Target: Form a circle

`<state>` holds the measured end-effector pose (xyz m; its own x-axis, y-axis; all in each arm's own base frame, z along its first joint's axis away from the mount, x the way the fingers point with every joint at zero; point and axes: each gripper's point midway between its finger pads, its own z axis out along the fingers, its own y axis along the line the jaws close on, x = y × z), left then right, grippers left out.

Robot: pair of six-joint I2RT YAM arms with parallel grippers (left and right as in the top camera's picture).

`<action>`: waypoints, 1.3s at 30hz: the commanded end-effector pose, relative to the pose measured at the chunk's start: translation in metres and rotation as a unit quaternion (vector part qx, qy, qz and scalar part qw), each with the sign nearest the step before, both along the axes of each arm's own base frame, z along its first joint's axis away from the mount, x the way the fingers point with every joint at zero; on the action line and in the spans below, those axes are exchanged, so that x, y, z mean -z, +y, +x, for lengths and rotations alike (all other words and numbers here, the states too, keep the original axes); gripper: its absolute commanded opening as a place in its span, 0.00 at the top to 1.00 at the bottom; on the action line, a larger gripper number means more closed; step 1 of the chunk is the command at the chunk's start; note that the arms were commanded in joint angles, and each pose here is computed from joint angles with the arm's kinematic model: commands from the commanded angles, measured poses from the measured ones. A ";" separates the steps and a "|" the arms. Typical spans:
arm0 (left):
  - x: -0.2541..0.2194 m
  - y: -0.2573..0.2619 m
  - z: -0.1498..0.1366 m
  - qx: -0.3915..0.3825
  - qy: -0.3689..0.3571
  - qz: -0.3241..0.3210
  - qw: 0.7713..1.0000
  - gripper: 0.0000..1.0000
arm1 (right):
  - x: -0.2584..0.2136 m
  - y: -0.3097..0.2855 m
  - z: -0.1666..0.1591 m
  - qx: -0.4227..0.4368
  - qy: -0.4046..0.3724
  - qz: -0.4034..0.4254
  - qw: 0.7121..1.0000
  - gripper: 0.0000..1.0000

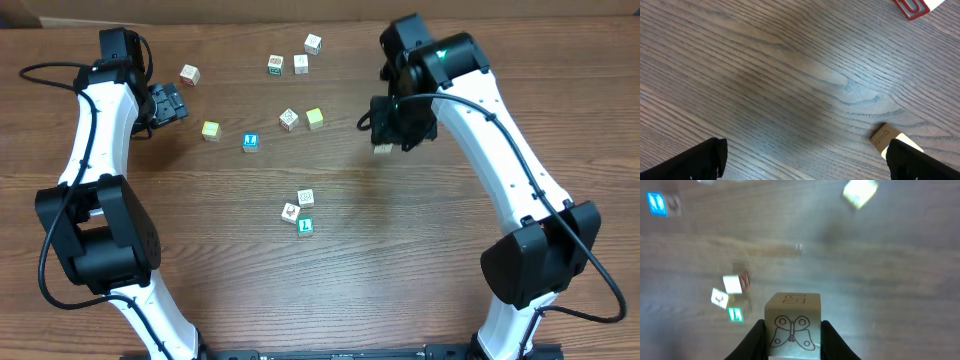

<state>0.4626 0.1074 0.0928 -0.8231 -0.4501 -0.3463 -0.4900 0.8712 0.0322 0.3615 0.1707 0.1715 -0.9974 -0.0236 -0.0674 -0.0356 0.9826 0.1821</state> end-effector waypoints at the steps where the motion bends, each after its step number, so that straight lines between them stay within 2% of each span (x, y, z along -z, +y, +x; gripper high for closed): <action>1: -0.003 -0.002 0.000 0.006 -0.001 0.004 1.000 0.00 | 0.029 0.013 -0.027 -0.019 0.057 0.003 0.998 0.76; 6: -0.003 -0.002 0.000 0.006 -0.001 0.004 1.000 0.00 | 0.067 0.023 -0.055 -0.024 0.103 -0.012 0.994 0.76; 14: -0.003 -0.002 0.000 0.006 -0.001 0.004 1.000 0.00 | 0.101 0.047 -0.080 -0.048 0.111 -0.022 0.992 0.75; 23: -0.003 -0.002 0.000 0.006 -0.001 0.004 1.000 0.00 | 0.121 0.070 -0.084 -0.042 0.088 -0.011 0.995 0.75; 39: -0.003 -0.002 0.000 0.006 -0.001 0.004 1.000 0.00 | 0.124 0.090 -0.084 -0.062 0.063 0.005 0.996 0.74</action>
<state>0.4626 0.1075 0.0928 -0.8230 -0.4501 -0.3464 -0.4901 0.8711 0.0326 0.2806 0.2599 0.0515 -0.9870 -0.1523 0.0506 -0.1394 0.9699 0.1996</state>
